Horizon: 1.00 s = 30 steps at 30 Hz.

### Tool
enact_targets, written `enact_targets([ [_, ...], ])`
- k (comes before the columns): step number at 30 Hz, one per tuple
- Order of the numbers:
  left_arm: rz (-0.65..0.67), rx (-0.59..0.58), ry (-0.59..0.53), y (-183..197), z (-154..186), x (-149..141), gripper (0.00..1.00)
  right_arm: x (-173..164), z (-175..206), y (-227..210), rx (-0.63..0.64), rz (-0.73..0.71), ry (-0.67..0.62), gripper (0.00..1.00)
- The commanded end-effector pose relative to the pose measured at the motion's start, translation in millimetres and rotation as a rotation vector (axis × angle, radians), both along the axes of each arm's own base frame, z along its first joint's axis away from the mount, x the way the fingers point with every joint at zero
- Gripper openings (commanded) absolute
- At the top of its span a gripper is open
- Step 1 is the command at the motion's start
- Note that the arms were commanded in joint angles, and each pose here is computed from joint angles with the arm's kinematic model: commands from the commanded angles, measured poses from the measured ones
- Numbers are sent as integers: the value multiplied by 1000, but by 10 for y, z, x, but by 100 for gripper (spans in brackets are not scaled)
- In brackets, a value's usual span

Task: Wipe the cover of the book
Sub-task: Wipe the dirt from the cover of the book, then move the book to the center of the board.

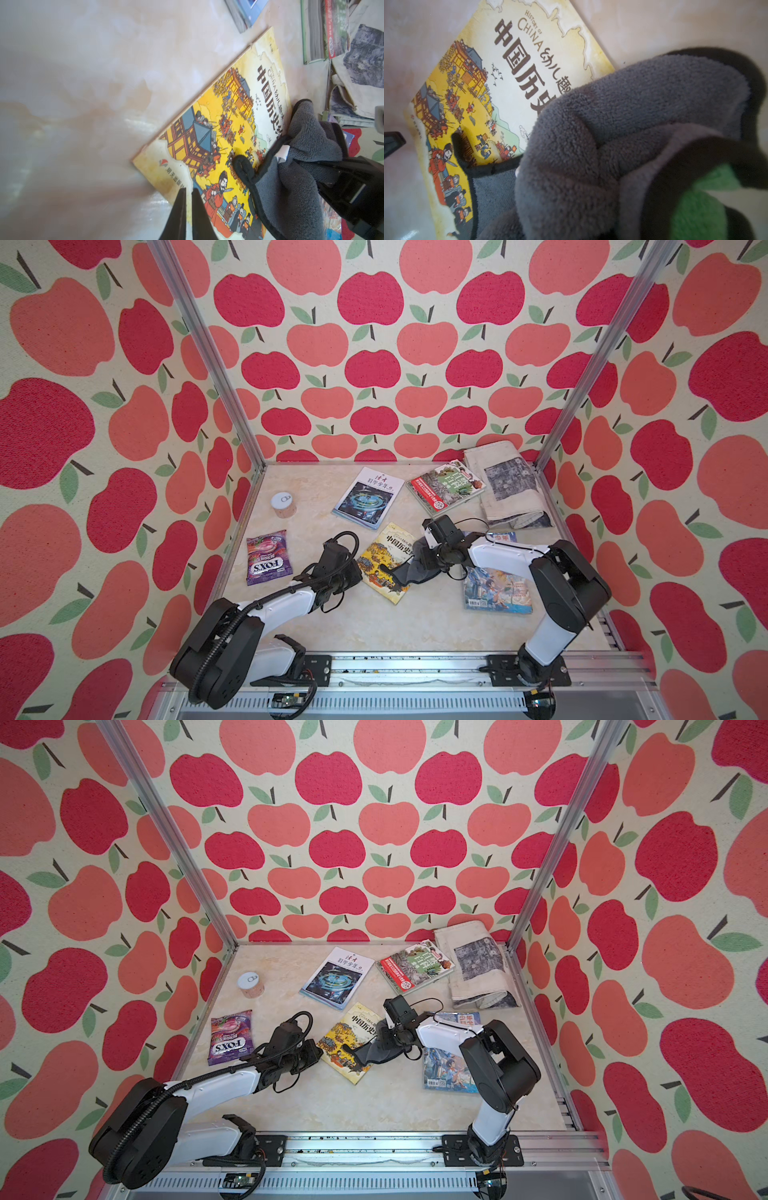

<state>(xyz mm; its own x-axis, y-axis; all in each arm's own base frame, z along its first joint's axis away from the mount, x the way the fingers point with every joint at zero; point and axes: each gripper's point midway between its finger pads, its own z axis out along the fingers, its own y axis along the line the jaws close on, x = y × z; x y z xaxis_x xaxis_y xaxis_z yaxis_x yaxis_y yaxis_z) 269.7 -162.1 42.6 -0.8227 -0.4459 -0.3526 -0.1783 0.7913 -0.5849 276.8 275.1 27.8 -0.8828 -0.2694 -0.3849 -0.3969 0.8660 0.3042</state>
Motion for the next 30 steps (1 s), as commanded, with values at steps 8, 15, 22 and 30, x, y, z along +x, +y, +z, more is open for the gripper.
enact_targets([
  [8,-45,-27,7,-83,-112,517,20,-223,-426,-413,-134,3,144,0],
  [15,-56,-104,51,-227,-244,437,17,-97,-352,-391,-114,0,129,0],
  [22,-93,-100,85,-395,-300,-5,16,192,-287,-290,-70,-11,130,0],
  [30,-116,-89,134,-515,-441,-458,14,478,-154,-242,-111,-6,111,0],
])
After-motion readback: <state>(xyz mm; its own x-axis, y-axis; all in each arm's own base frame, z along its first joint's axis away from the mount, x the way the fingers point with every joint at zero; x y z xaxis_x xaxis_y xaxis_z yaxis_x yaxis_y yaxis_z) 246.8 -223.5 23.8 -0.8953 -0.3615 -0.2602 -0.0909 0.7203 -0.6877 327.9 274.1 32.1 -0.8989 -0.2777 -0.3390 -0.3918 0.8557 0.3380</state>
